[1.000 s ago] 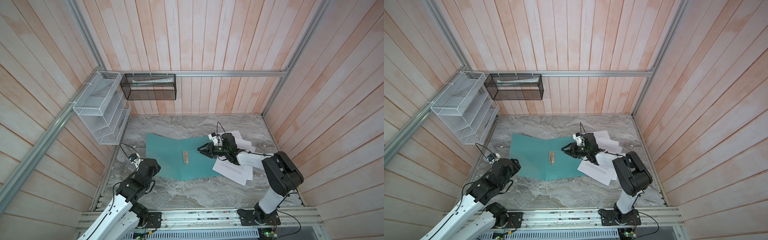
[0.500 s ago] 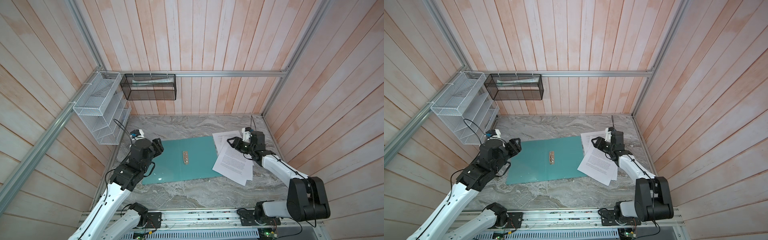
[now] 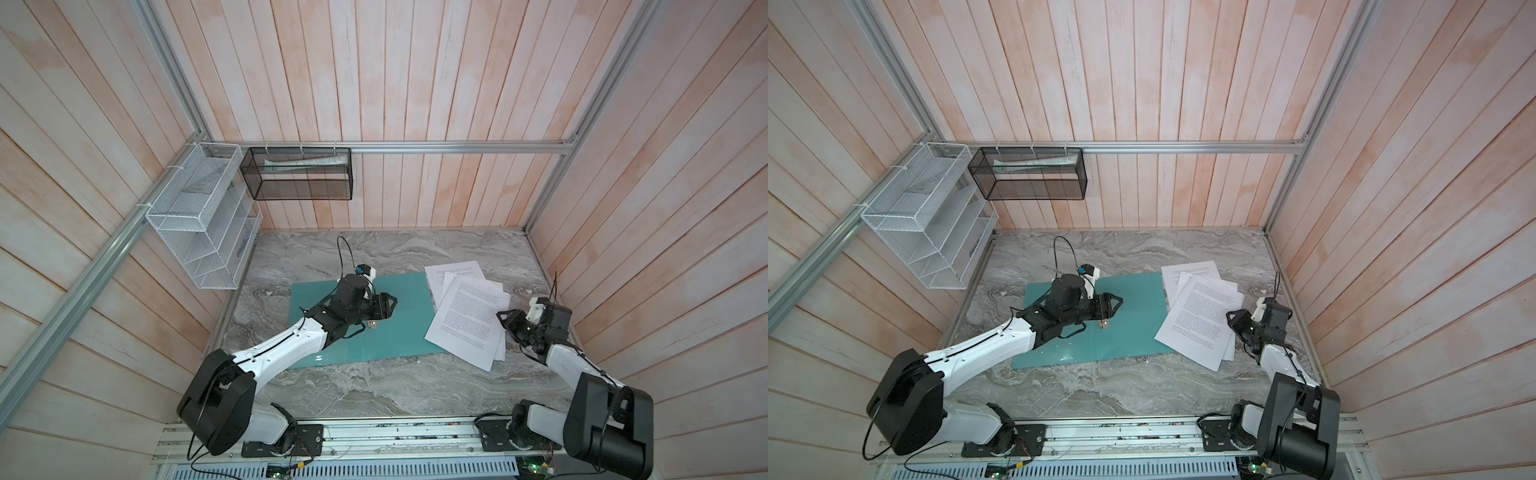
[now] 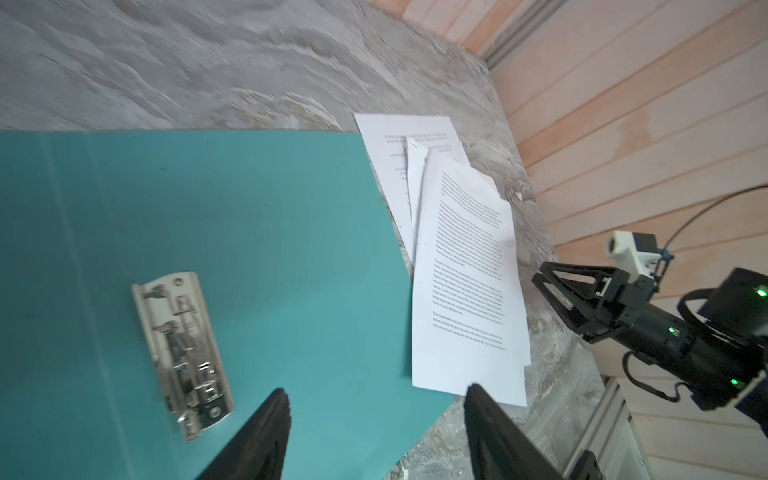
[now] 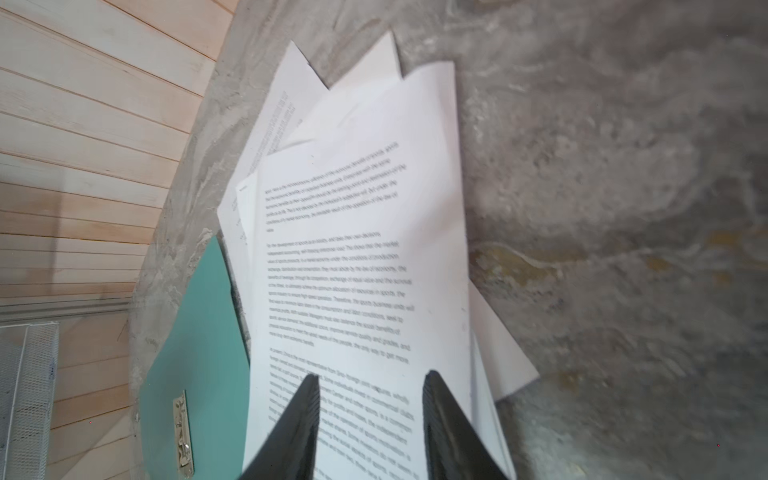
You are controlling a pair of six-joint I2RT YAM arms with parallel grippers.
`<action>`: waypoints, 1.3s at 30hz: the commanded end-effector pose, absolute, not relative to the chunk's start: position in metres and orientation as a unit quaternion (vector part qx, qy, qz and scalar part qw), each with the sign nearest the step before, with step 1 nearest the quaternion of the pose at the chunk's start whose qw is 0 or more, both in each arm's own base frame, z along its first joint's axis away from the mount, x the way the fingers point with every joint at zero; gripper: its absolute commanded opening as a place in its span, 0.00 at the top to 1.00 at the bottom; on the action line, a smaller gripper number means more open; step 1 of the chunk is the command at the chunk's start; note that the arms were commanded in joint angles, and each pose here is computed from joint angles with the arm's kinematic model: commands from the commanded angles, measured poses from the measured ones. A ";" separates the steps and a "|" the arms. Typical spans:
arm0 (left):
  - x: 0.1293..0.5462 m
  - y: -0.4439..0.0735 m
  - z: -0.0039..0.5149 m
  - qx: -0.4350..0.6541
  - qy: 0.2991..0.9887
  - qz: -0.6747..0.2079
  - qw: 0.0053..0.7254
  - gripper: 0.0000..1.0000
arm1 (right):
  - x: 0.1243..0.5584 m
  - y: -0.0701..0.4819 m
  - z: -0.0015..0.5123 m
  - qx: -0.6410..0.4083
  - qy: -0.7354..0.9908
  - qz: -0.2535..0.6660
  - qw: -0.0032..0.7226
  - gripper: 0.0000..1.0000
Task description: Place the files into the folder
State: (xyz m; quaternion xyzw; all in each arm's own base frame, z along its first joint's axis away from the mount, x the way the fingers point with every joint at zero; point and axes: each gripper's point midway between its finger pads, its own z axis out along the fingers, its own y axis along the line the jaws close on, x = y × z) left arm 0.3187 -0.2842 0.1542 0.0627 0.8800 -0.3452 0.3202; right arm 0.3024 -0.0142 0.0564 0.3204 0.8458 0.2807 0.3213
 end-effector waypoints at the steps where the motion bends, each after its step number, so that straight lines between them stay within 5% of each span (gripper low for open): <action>1: 0.324 -0.309 0.165 0.095 0.854 -0.393 0.328 0.32 | 0.294 -0.010 0.049 0.314 0.849 0.293 0.308 0.62; 39: 0.346 -0.429 0.090 0.170 0.836 -0.479 0.208 0.41 | 0.268 0.021 0.027 0.313 0.833 0.384 0.247 0.70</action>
